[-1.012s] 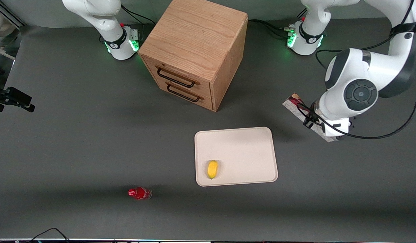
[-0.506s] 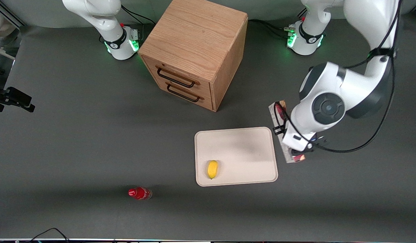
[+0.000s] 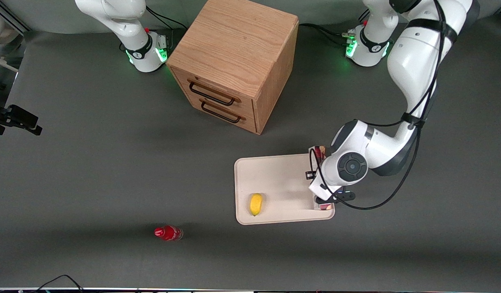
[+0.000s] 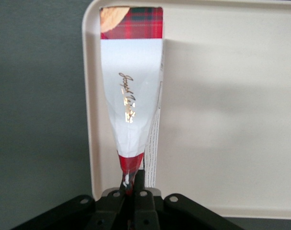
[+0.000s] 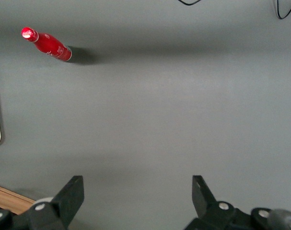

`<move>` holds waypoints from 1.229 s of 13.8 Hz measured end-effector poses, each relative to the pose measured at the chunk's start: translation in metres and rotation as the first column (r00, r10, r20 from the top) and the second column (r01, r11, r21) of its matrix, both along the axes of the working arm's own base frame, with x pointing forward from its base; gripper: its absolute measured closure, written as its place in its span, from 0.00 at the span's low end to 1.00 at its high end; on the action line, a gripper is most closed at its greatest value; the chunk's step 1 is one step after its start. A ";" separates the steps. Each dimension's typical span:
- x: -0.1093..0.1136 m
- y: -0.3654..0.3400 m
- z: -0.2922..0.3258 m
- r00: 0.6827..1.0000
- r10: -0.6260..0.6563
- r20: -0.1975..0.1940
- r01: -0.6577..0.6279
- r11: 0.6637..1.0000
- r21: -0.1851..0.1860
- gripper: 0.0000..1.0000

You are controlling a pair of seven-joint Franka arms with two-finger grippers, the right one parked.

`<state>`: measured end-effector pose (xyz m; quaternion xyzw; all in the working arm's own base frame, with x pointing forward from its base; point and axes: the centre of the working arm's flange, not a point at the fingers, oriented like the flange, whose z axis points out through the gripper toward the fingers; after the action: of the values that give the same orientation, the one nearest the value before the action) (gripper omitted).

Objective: Place red cookie box on tray

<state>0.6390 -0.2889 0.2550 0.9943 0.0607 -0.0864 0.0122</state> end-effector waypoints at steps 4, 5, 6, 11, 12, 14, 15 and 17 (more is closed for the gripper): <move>0.003 0.002 0.008 1.000 0.003 0.008 -0.003 1.000 0.000 0.58; 0.003 0.006 0.016 1.000 0.005 0.003 -0.005 1.000 0.011 0.46; 0.002 0.011 0.027 1.000 0.005 -0.013 -0.005 0.999 0.031 0.36; -0.013 0.060 0.133 0.994 -0.007 -0.109 0.016 0.997 0.079 0.00; -0.018 0.081 0.162 0.992 -0.024 -0.127 0.034 0.997 0.073 0.00; -0.033 0.136 0.224 0.985 -0.067 -0.161 0.074 0.997 0.034 0.00; -0.042 0.166 0.255 0.983 -0.091 -0.162 0.094 0.995 0.013 0.00; -0.067 0.217 0.308 0.980 -0.124 -0.157 0.124 0.992 -0.010 0.00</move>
<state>0.5716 -0.0721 0.5625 0.9862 -0.0006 -0.1653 0.0018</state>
